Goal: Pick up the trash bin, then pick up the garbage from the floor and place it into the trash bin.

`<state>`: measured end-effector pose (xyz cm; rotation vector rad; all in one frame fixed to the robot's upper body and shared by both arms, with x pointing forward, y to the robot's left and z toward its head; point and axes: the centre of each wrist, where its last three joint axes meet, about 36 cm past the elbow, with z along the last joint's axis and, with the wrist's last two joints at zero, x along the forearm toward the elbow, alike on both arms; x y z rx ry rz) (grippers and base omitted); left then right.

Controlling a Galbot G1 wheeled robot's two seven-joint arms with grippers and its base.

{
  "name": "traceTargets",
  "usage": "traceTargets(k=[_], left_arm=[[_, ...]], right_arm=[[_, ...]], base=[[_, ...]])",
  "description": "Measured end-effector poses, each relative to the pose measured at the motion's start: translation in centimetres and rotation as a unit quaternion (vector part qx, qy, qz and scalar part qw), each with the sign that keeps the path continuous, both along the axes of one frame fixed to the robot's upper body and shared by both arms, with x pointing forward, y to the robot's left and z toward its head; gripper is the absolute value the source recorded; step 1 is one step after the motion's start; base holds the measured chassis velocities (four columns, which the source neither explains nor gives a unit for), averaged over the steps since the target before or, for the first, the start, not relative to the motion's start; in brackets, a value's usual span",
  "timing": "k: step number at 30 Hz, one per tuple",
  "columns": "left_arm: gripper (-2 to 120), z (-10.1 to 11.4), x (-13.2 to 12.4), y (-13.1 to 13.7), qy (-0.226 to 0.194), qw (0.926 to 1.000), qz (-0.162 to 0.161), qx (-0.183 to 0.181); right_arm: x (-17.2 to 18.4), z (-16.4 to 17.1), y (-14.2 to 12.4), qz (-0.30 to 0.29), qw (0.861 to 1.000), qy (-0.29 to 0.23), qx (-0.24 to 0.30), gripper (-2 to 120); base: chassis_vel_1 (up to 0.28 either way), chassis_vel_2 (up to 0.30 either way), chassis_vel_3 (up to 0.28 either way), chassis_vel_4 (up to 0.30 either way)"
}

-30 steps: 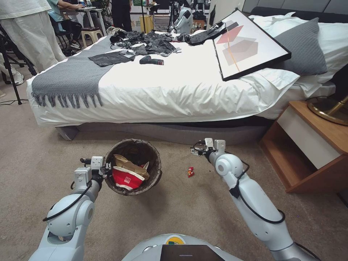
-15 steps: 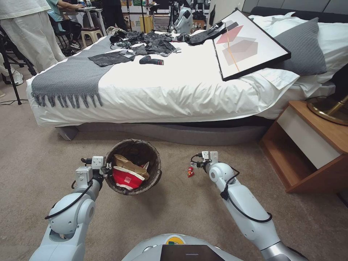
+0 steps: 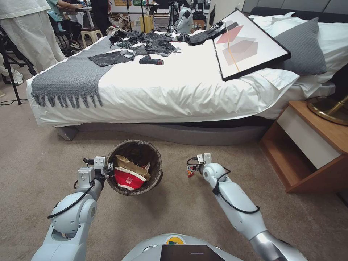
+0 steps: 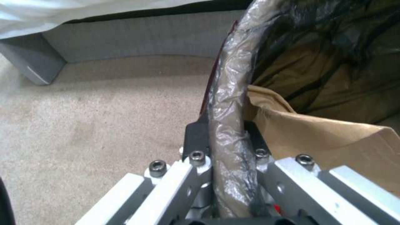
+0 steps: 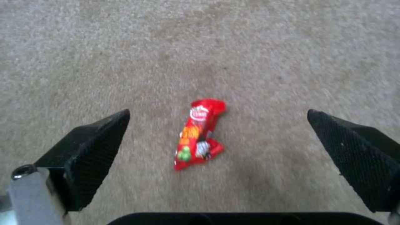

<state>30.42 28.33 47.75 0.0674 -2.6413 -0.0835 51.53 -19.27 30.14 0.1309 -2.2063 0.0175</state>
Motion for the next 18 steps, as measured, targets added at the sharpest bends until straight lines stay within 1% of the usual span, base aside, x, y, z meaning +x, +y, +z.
traceTargets(k=[10, 18], left_arm=[[3, 0.2, -0.1, 0.1, -0.001, 1.0, -0.002, 0.003], [3, 0.3, -0.1, 0.0, -0.003, 1.0, -0.004, 0.003]], right_arm=[[2.9, -2.1, 0.6, -0.008, 1.0, 0.016, -0.018, 100], [3.8, -3.7, 0.9, -0.013, 0.999, 0.026, -0.029, 100]], base=[[0.0, 0.0, 0.0, 0.0], [0.0, 0.0, 0.0, 0.0]])
